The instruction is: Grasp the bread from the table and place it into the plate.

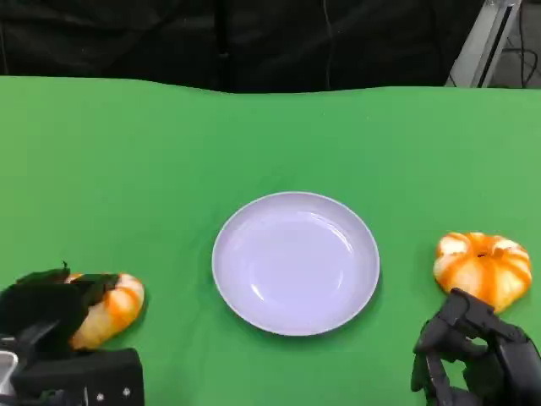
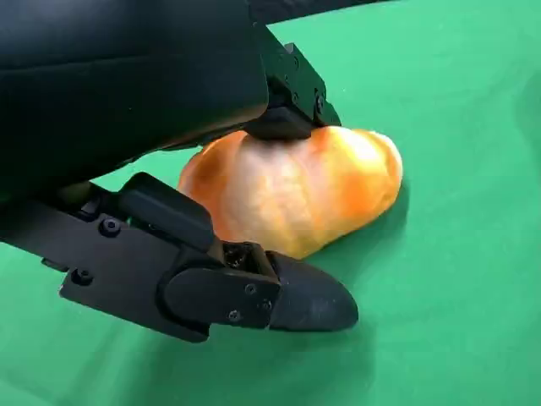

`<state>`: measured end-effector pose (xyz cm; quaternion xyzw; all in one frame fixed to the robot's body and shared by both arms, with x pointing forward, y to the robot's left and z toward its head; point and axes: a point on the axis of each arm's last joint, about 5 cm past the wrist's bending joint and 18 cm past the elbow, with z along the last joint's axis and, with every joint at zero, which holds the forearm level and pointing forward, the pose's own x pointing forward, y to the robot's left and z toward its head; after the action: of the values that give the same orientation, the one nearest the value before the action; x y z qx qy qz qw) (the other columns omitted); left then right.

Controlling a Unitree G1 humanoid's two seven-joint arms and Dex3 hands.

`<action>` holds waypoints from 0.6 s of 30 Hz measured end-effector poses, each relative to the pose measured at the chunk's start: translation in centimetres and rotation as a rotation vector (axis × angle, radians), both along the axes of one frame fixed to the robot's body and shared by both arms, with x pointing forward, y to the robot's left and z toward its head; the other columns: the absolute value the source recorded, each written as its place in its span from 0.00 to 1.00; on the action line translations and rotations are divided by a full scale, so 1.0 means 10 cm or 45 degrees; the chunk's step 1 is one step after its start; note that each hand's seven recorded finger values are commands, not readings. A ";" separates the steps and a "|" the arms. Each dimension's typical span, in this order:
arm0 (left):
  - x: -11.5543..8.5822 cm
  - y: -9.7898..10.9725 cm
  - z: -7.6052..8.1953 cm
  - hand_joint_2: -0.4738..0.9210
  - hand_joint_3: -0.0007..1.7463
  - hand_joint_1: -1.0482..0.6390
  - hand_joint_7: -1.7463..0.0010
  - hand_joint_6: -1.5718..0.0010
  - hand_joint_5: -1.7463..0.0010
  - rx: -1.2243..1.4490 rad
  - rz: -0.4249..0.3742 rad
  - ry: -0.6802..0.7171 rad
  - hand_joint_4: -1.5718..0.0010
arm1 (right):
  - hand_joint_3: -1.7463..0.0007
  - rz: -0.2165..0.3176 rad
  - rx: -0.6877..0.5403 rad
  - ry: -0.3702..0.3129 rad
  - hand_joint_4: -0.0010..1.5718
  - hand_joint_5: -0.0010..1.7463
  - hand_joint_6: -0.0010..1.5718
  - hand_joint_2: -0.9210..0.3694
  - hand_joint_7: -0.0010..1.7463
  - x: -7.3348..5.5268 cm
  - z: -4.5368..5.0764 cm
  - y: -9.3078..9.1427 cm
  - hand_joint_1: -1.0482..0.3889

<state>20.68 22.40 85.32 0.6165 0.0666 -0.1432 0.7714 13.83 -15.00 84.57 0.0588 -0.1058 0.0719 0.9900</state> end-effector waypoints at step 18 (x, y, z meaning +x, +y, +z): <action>0.01 -0.01 -0.04 1.00 0.12 0.53 0.04 0.73 0.01 -0.227 0.071 -0.181 0.62 | 0.26 0.008 0.005 0.003 0.52 1.00 0.46 0.31 0.92 0.00 0.000 0.00 0.63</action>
<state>20.76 22.28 84.92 0.5520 0.0158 -0.0830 0.8296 13.83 -14.96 84.57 0.0610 -0.1047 0.0748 0.9898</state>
